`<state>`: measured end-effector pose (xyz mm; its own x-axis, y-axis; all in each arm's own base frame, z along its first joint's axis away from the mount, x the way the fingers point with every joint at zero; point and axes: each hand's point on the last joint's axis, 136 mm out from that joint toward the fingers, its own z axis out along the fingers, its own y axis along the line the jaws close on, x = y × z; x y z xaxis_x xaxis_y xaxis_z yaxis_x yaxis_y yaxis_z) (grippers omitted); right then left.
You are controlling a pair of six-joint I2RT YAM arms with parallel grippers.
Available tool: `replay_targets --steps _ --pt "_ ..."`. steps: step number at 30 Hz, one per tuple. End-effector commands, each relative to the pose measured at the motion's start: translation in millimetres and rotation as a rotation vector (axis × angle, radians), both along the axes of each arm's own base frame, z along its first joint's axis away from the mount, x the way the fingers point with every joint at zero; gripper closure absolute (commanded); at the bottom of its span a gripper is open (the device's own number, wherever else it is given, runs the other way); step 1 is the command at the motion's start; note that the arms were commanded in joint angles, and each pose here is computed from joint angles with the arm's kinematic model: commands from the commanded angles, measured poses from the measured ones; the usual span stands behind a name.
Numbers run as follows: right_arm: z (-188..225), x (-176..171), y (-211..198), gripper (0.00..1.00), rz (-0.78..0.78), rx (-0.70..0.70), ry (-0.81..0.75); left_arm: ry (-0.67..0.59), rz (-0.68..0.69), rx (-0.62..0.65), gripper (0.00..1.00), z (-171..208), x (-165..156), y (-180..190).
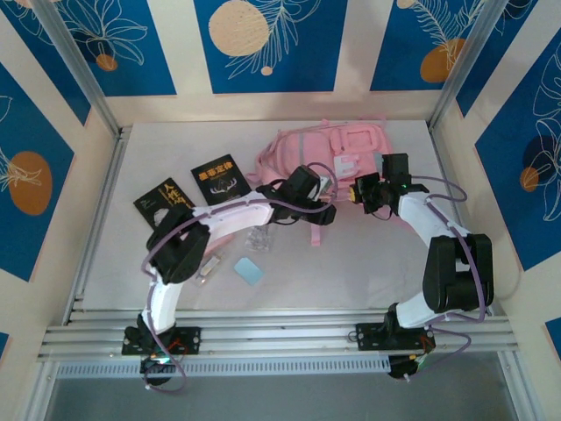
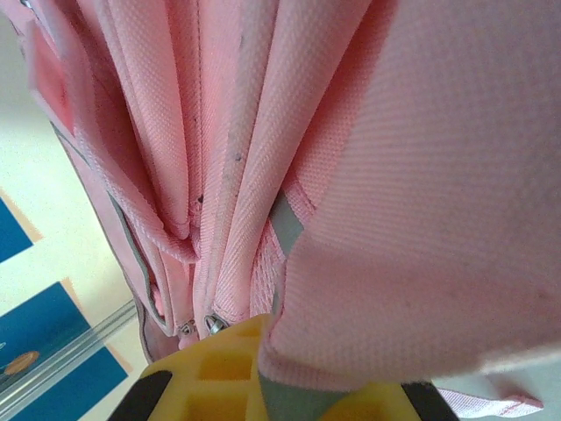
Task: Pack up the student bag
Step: Unzip the student bag at the top-right of the table.
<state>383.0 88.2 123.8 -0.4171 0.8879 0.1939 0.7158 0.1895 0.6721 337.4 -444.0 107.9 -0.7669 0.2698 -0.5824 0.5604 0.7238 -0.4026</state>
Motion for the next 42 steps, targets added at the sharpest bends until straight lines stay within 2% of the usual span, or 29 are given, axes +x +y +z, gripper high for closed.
replay_targets --steps 1,7,12,13,18,19,20,24,28,31,35,38,42 --pt "19.0 3.6 18.8 1.00 0.034 0.091 -0.055 -0.124 0.074 -0.057 0.46 13.9 35.6 -15.3" --pt "19.5 -4.8 24.9 1.00 0.050 0.118 -0.050 -0.219 0.120 -0.077 0.46 12.4 63.7 -27.9" --pt "7.5 -13.0 23.2 1.00 0.047 0.114 -0.028 -0.225 0.101 -0.159 0.48 31.5 66.3 -42.8" --pt "5.5 -14.1 23.4 1.00 0.048 0.115 -0.026 -0.227 0.104 -0.170 0.51 34.6 66.7 -43.7" --pt "0.7 -18.1 21.9 1.00 0.069 0.089 -0.025 -0.208 0.115 -0.185 0.82 34.7 69.4 -42.1" --pt "-0.9 -18.6 19.6 1.00 0.072 0.077 -0.025 -0.196 0.107 -0.191 0.94 35.7 68.1 -41.6" --pt "-2.1 -17.4 14.7 1.00 0.070 0.056 -0.031 -0.184 0.095 -0.194 1.00 37.6 65.0 -41.5" --pt "-7.5 -12.5 -6.5 1.00 0.084 -0.030 -0.052 -0.105 0.042 -0.156 1.00 31.2 48.6 -27.5" --pt "-4.9 -7.1 -25.0 1.00 0.131 -0.092 -0.085 -0.003 0.082 0.018 1.00 -12.3 43.1 30.0" --pt "-1.8 -5.8 -36.8 1.00 0.156 -0.133 -0.096 0.092 0.134 0.103 1.00 -39.6 48.8 77.5" --pt "-0.2 -2.3 -56.5 1.00 0.170 -0.173 -0.107 0.156 0.162 0.150 1.00 -43.2 59.7 119.2" --pt "1.3 7.9 -72.4 1.00 0.199 -0.233 -0.128 0.150 0.102 0.146 1.00 -23.4 60.6 117.9" --pt "7.8 33.5 -89.2 1.00 0.253 -0.282 -0.154 0.220 -0.034 0.082 1.00 6.4 36.9 91.1"
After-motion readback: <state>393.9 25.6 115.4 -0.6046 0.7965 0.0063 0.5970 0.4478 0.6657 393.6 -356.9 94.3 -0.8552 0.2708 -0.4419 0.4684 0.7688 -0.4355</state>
